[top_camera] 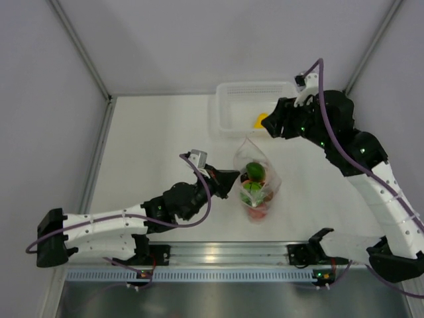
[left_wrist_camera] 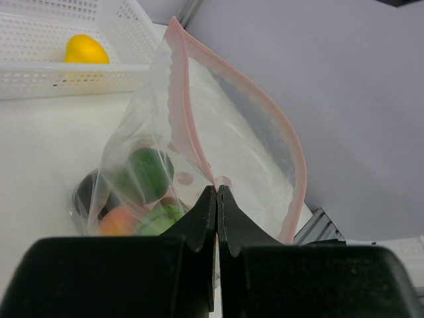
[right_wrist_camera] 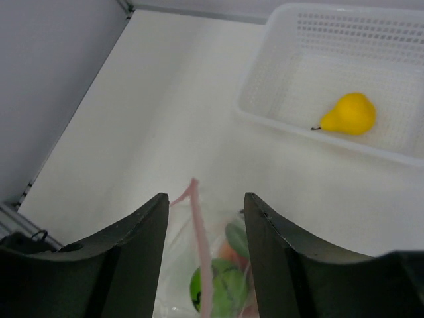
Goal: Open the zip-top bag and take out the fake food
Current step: Pick up the fake fruit from the zipper food storage bag.
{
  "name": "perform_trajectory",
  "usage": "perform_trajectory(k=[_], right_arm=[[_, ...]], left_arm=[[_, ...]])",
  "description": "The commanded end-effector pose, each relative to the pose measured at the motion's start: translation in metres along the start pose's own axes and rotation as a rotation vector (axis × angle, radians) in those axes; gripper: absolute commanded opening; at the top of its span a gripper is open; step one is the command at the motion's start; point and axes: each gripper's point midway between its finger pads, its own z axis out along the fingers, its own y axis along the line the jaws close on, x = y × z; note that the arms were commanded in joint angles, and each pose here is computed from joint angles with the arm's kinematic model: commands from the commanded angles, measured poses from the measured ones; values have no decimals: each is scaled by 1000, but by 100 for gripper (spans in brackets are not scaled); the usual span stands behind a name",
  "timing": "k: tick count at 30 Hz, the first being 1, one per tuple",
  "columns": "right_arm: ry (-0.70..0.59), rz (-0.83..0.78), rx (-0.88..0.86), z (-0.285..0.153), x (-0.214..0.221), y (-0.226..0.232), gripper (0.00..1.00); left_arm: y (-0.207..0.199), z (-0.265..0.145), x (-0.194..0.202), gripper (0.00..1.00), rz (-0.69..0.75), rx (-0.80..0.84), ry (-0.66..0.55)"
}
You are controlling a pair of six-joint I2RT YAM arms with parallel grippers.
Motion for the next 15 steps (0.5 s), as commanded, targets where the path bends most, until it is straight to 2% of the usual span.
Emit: perform_trajectory(k=[1, 11, 15], right_arm=[[93, -9, 6, -20, 33, 16, 49], [258, -90, -49, -26, 117, 60, 38], [274, -102, 45, -21, 131, 48, 35]], left_arm=[[-19, 6, -21, 0, -40, 27, -51], [-23, 11, -22, 0, -78, 24, -52], [-27, 10, -21, 0, -98, 39, -43]])
